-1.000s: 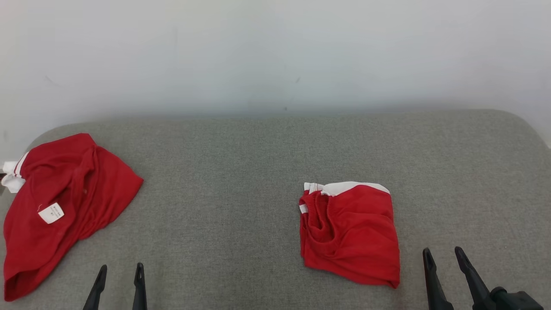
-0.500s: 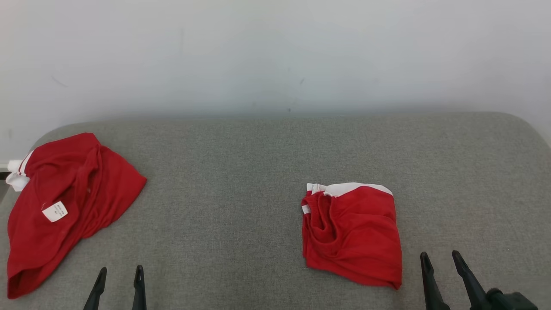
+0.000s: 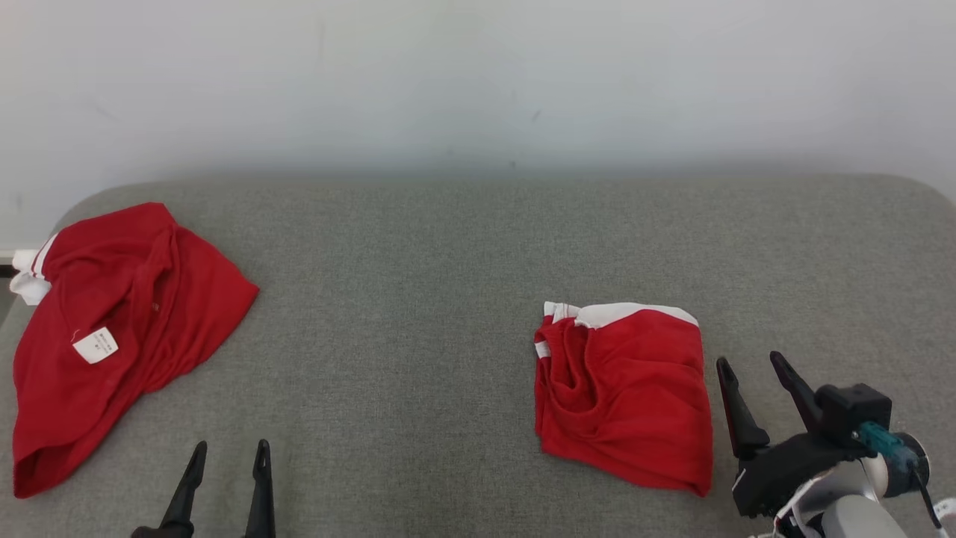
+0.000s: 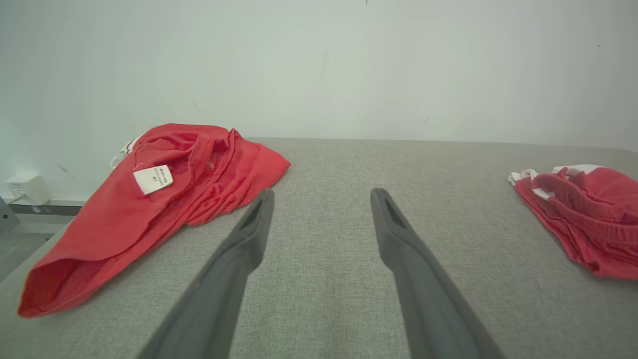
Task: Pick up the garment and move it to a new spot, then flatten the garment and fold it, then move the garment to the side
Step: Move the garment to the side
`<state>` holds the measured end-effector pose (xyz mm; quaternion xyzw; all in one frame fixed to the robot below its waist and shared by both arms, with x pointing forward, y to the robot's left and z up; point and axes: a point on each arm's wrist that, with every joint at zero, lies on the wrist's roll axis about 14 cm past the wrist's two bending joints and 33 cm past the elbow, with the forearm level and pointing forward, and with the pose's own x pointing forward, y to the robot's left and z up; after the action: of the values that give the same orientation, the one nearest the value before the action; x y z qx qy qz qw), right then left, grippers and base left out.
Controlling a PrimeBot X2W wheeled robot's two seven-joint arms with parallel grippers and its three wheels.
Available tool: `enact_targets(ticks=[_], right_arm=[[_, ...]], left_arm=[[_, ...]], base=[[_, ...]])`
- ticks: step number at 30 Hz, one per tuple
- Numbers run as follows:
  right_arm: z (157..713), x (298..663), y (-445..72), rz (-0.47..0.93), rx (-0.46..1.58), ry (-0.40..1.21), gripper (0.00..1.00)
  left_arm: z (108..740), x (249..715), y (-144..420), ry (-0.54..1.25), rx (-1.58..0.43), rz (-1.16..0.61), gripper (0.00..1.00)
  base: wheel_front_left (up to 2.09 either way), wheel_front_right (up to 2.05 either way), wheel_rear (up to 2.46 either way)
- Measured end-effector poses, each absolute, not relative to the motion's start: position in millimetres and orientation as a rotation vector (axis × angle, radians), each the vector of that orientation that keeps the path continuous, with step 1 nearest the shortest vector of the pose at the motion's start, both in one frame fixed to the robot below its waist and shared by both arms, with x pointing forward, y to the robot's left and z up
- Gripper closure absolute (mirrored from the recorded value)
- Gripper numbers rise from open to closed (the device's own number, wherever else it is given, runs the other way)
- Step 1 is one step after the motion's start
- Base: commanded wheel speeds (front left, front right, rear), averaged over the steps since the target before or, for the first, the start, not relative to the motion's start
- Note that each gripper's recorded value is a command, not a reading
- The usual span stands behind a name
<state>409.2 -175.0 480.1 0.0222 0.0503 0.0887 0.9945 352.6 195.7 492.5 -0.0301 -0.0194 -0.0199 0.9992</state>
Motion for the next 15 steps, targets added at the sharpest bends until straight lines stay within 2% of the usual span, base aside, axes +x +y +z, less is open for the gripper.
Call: enact_targets(ticks=[8, 15], right_arm=[[440.9, 433.5, -167.7, 0.175, 0.063, 0.272, 0.0], [403.8, 431.9, -159.0, 0.163, 0.11, 0.429, 0.0]], left_arm=[[485.9, 359.2, 199.3, -0.018, -0.06, -0.031, 0.0], [483.7, 360.6, 205.2, -0.01, -0.054, -0.017, 0.0]], base=[[0.0, 0.0, 0.0], [0.0, 0.0, 0.0]])
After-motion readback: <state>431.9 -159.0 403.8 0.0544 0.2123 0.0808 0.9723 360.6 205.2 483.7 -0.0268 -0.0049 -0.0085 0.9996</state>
